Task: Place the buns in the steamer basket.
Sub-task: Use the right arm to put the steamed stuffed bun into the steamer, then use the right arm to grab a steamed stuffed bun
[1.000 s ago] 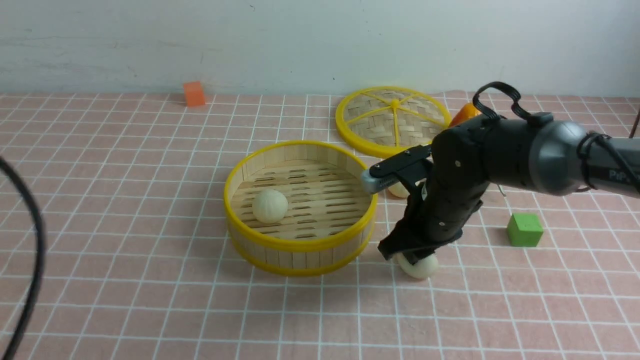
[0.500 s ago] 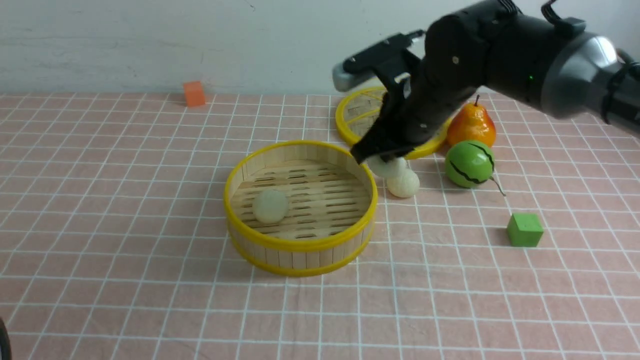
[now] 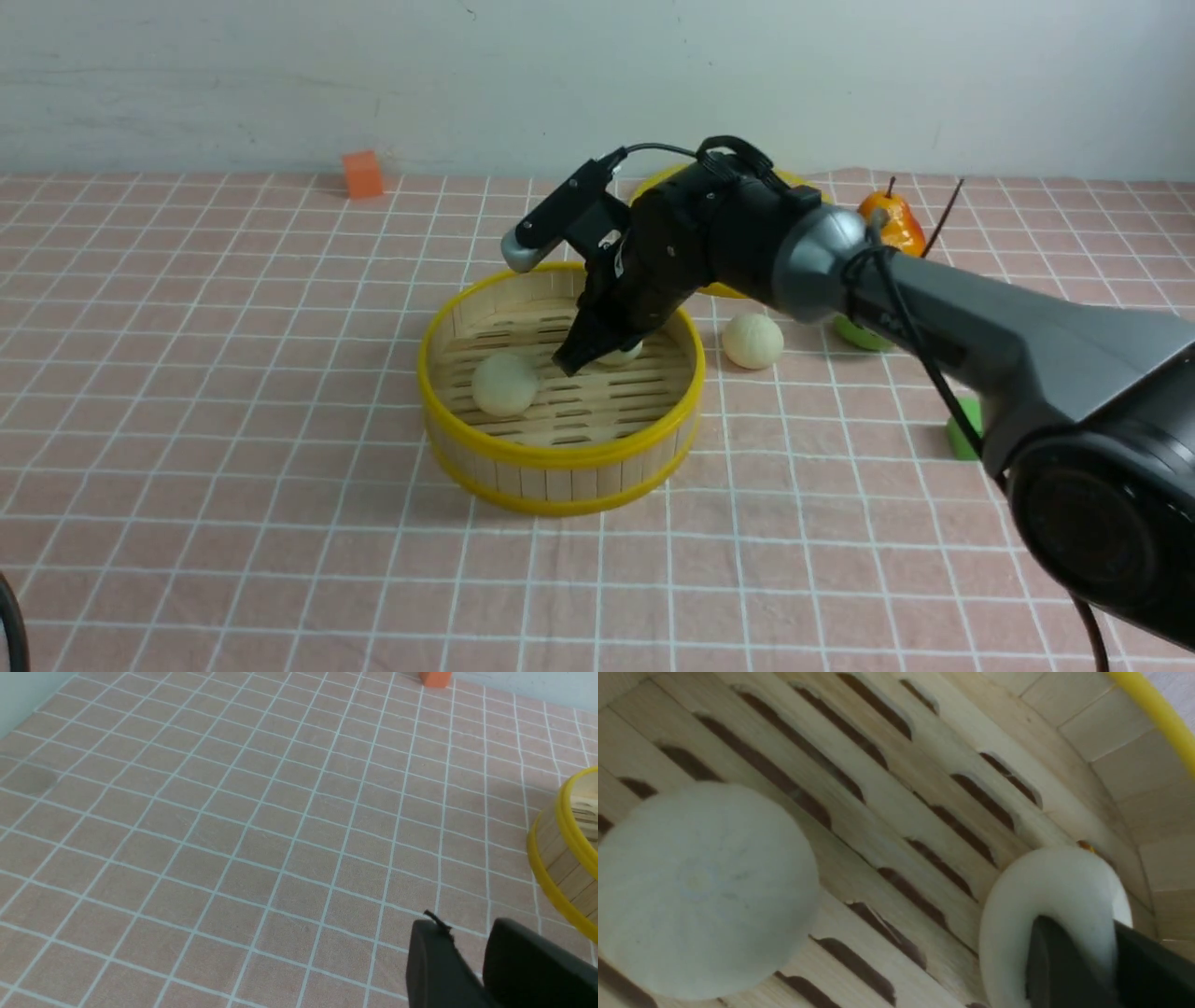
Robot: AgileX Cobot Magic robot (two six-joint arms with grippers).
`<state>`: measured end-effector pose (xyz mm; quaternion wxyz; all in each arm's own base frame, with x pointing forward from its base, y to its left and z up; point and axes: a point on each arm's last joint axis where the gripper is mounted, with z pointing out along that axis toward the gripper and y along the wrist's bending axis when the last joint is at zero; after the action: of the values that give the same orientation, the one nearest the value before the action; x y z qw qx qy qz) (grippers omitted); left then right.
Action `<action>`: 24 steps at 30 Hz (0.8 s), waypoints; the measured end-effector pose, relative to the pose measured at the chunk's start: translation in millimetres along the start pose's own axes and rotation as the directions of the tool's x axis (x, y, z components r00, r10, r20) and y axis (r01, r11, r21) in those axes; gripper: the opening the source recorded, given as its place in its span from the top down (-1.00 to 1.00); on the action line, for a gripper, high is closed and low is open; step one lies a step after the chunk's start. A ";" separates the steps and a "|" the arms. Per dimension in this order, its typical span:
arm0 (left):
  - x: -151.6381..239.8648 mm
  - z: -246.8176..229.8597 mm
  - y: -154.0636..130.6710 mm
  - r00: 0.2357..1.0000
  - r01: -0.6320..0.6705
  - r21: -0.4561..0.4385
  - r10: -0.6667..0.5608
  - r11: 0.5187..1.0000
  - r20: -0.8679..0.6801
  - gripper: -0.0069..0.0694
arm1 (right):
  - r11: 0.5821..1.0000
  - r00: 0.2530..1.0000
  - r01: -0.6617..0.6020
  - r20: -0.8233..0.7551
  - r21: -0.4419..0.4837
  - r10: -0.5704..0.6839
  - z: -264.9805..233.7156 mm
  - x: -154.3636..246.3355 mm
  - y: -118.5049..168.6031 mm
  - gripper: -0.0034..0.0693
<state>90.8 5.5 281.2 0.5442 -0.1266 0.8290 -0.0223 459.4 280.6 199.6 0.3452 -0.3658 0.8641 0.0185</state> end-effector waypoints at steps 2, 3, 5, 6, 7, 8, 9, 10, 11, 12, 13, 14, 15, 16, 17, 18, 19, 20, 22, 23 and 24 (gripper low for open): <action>0.0 0.0 0.0 1.000 0.000 0.000 0.000 1.000 0.000 0.39 | 1.000 1.000 -0.002 0.002 0.000 0.002 -1.9 -1.5 -0.5 0.21; 0.0 0.0 0.0 1.000 0.000 0.000 0.000 1.000 0.000 0.39 | 1.000 1.000 -0.002 0.001 0.000 0.002 -2.1 -1.6 -0.5 0.15; 0.0 0.0 0.0 1.000 0.000 0.000 0.000 1.000 0.000 0.39 | 1.000 1.000 -0.006 -0.011 -0.004 0.006 -7.0 -3.2 -1.3 -0.28; 0.0 0.0 0.0 1.000 0.000 0.000 0.000 1.000 0.000 0.39 | 1.000 1.000 -0.007 -0.014 -0.005 0.007 -8.2 -3.5 -1.4 -0.31; 0.0 0.0 0.0 1.000 0.000 0.000 0.000 1.000 0.000 0.38 | 1.000 1.000 -0.014 -0.014 -0.007 0.014 -19.3 -8.4 -3.4 -0.53; 0.0 0.0 0.0 1.000 0.000 0.000 0.000 1.000 0.000 0.38 | 1.000 1.000 -0.018 -0.008 -0.006 0.018 -30.9 -13.8 -5.6 -0.65; 0.0 0.0 0.0 1.000 0.000 0.000 0.000 1.000 0.000 0.37 | 1.000 1.000 -0.020 0.006 -0.001 0.020 -45.3 -20.7 -8.7 -0.73; 0.0 0.0 0.0 1.000 0.000 0.000 0.000 1.000 0.000 0.37 | 1.000 0.999 -0.031 0.020 0.005 0.030 -58.8 -26.4 -12.5 -0.78; 0.0 0.0 0.0 1.000 0.000 0.000 0.000 1.000 0.000 0.37 | 0.999 0.998 -0.043 0.050 0.019 0.042 -77.8 -34.3 -18.9 -0.82; 0.0 0.0 0.0 1.000 0.000 0.000 0.000 1.000 0.000 0.37 | 0.999 0.997 -0.046 0.065 0.025 0.044 -85.7 -37.7 -21.2 -0.83; 0.0 0.0 0.0 1.000 0.000 0.000 0.000 1.000 0.000 0.36 | 0.997 0.995 -0.056 0.087 0.044 0.052 -101.5 -42.6 -27.5 -0.84; -0.1 0.0 -0.2 1.000 0.000 0.002 0.000 1.000 0.001 0.36 | 0.994 0.991 -0.075 0.121 0.084 0.065 -128.1 -48.4 -40.5 -0.83; -0.3 0.0 -0.5 1.000 0.000 0.006 0.000 1.000 0.003 0.36 | 0.989 0.987 -0.095 0.139 0.113 0.079 -143.8 -49.8 -51.0 -0.81; -0.5 0.0 -1.0 1.000 0.000 0.011 0.000 1.000 0.006 0.36 | 0.982 0.984 -0.123 0.149 0.142 0.101 -156.9 -48.3 -63.0 -0.79; -0.8 0.0 -1.4 1.000 0.000 0.016 0.000 1.000 0.008 0.36 | 0.978 0.981 -0.144 0.153 0.152 0.120 -164.0 -46.6 -73.5 -0.76; -1.4 0.0 -2.3 1.000 -0.002 0.025 0.002 1.000 0.015 0.35 | 0.964 0.975 -0.198 0.138 0.178 0.175 -167.0 -40.7 -86.8 -0.72; -1.8 -0.1 -2.9 1.000 -0.003 0.032 0.003 0.999 0.020 0.35 | 0.953 0.968 -0.240 0.118 0.184 0.221 -166.4 -34.3 -96.9 -0.70; -2.3 -0.1 -3.6 1.000 -0.004 0.040 0.003 0.999 0.025 0.35 | 0.932 0.950 -0.313 0.064 0.184 0.306 -158.9 -20.5 -112.5 -0.67; -2.7 -0.1 -4.0 1.000 -0.011 0.044 0.010 0.999 0.030 0.34 | 0.905 0.913 -0.394 -0.045 0.160 0.405 -134.2 2.4 -128.0 -0.62; -2.8 -0.1 -4.0 0.999 -0.018 0.043 0.017 0.999 0.032 0.34 | 0.896 0.894 -0.422 -0.101 0.139 0.437 -117.9 13.3 -131.6 -0.61; -2.5 0.1 -3.8 0.999 -0.023 0.042 0.022 0.999 0.032 0.34 | 0.890 0.878 -0.440 -0.149 0.120 0.454 -100.4 22.6 -132.1 -0.60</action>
<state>92.5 2.4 284.1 0.5600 -0.1061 0.8211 -0.0316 474.9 141.4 291.4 0.2701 -0.1421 0.9518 0.0302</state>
